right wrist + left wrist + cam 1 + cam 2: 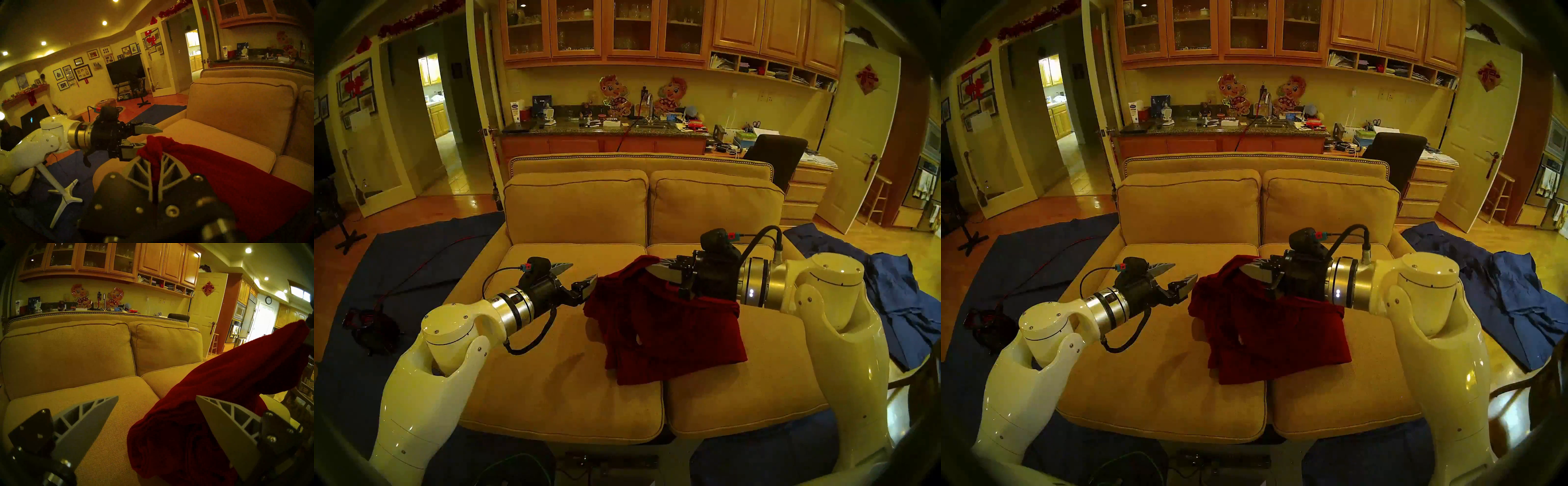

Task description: Fold the blanket in half twice

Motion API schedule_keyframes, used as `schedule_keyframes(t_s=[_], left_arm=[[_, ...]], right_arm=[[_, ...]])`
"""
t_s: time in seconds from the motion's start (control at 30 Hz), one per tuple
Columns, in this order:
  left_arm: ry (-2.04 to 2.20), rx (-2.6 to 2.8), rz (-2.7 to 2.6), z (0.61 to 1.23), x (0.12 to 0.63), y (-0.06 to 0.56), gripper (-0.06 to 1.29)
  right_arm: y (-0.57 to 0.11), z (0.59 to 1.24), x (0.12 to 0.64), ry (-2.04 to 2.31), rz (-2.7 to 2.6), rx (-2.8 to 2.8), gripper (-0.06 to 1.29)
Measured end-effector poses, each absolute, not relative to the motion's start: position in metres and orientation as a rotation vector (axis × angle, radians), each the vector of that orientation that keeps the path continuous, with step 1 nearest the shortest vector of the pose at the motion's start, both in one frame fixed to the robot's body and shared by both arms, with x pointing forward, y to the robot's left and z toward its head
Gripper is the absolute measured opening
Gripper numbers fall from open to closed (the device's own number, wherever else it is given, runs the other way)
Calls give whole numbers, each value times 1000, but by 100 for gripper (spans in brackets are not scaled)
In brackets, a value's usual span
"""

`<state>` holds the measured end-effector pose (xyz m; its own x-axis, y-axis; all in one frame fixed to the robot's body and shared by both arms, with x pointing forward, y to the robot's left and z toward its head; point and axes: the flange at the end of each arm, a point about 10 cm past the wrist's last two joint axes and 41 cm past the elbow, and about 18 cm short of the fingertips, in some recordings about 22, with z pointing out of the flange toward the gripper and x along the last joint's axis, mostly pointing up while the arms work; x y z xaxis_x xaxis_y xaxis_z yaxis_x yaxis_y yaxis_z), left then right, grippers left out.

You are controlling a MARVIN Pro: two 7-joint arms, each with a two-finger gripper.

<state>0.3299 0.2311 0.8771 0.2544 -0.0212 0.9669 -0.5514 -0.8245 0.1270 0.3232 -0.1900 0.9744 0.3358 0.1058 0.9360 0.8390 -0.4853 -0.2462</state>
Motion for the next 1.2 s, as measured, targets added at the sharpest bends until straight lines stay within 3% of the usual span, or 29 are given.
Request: schedule_keyframes(t_s=[0.63, 1.2], left_arm=[[-520, 2088, 1599, 877, 330, 231, 124], [-520, 2088, 1599, 877, 330, 231, 124]], right_arm=[[-171, 933, 281, -974, -987, -1910, -4], [-133, 836, 256, -919, -938, -2075, -4]])
